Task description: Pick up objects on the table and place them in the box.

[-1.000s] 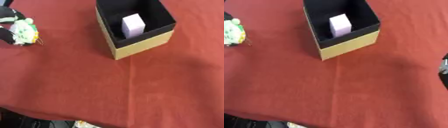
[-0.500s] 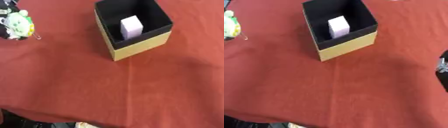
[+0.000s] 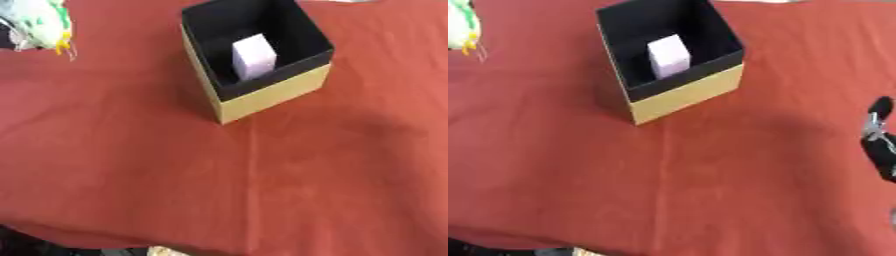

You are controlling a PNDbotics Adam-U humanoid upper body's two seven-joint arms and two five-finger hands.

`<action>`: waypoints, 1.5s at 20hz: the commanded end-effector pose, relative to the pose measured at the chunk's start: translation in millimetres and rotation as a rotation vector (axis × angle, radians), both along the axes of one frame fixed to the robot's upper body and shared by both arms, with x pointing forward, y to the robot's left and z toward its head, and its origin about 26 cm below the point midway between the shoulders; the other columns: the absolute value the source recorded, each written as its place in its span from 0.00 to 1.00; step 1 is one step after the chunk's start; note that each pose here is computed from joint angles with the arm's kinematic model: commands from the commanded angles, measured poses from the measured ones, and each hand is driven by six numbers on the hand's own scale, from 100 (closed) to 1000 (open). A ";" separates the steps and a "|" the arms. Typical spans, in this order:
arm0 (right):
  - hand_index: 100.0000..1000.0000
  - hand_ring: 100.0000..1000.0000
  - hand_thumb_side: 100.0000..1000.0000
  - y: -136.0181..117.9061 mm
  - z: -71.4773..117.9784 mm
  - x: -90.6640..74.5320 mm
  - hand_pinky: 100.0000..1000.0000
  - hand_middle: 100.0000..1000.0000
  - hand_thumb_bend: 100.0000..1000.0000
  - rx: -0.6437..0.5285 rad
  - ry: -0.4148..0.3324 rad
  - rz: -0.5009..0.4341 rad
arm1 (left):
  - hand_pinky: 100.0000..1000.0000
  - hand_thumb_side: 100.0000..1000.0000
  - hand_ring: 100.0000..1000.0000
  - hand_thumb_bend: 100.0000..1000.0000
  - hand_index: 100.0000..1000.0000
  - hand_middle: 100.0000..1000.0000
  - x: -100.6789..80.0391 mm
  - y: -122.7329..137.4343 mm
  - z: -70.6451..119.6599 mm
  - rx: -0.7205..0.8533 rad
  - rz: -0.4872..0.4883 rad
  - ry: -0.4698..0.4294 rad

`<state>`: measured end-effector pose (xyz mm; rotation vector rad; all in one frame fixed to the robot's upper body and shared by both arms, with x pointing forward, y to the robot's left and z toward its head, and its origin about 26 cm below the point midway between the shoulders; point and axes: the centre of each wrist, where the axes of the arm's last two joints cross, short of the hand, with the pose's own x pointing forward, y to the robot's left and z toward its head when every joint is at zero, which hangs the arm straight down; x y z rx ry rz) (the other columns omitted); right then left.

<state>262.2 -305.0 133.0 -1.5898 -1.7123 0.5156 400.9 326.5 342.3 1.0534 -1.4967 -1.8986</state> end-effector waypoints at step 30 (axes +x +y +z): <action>0.66 0.39 0.08 2.3 18.9 6.0 0.40 0.43 0.00 -0.020 -0.059 0.052 | 0.43 0.16 0.52 0.05 0.76 0.59 53.9 -159.3 -2.6 -0.162 -0.140 -0.078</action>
